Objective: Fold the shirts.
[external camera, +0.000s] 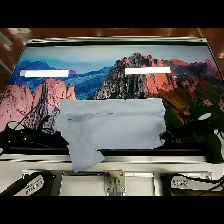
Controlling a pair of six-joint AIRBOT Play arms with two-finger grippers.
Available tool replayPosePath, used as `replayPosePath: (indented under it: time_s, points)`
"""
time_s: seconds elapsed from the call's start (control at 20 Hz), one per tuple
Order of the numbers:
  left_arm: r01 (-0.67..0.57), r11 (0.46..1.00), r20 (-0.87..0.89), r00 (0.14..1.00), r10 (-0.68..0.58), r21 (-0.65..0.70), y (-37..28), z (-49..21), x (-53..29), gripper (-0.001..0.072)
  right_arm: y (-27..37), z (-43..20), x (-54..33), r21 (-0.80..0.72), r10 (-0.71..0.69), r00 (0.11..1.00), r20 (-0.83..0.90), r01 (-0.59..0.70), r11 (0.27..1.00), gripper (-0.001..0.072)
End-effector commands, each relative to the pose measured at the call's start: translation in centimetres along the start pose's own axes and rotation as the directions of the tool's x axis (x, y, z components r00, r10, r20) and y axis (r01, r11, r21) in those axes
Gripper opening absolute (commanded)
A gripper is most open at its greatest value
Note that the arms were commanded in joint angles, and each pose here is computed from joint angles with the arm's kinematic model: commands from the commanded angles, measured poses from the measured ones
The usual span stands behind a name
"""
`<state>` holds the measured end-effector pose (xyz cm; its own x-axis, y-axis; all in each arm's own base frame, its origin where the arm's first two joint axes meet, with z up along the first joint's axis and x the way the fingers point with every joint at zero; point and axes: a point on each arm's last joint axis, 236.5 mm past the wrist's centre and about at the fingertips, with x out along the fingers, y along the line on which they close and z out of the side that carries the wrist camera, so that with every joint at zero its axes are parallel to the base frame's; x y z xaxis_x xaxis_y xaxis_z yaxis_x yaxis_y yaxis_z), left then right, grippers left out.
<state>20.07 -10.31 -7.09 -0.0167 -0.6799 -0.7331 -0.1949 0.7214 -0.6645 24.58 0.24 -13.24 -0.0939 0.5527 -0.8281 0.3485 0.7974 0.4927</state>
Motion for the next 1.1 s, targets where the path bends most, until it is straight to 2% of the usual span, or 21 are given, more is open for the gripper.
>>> replayPosePath:
  time_s: [0.0, 0.15, 0.5, 0.7, 0.95, 1.0, 1.05]
  points:
    - [-0.058, 0.987, 0.075, 0.996, 0.047, 0.151, -1.6, 3.0, -3.5, 0.0033, 3.8, 2.2, -2.8, -0.099, 0.023, 0.997, 0.070, -0.016, 0.995, 0.0059]
    - [-0.116, 0.973, 0.181, 0.980, 0.080, 0.199, -3.3, 8.3, -7.3, 0.0032, 6.2, 7.6, -6.5, -0.097, 0.050, 0.963, 0.265, -0.025, 0.995, 0.0058]
    - [-0.095, 0.978, 0.154, 0.986, 0.067, 0.185, -3.8, 18.4, -6.9, 0.0033, 11.4, 16.6, -8.4, -0.148, 0.061, 0.882, 0.468, 0.010, 0.989, 0.0058]
    - [-0.096, 0.982, 0.178, 0.982, 0.066, 0.163, -3.4, 23.0, -7.0, 0.0034, 10.7, 18.5, -6.8, -0.093, 0.051, 0.892, 0.449, -0.010, 0.996, 0.0059]
    - [-0.094, 0.983, 0.157, 0.985, 0.070, 0.156, -2.6, 24.9, -5.2, 0.0035, 9.0, 18.3, -4.4, -0.051, 0.024, 0.921, 0.389, -0.004, 0.999, 0.0070]
    - [-0.093, 0.984, 0.151, 0.986, 0.069, 0.152, -2.4, 24.9, -5.0, 0.0081, 9.0, 18.3, -4.5, -0.051, 0.024, 0.920, 0.390, -0.005, 0.999, 0.0183]
    - [-0.090, 0.984, 0.142, 0.988, 0.069, 0.152, -2.3, 24.7, -4.9, 0.0305, 9.3, 18.3, -4.6, -0.059, 0.036, 0.919, 0.393, -0.014, 0.998, 0.0555]
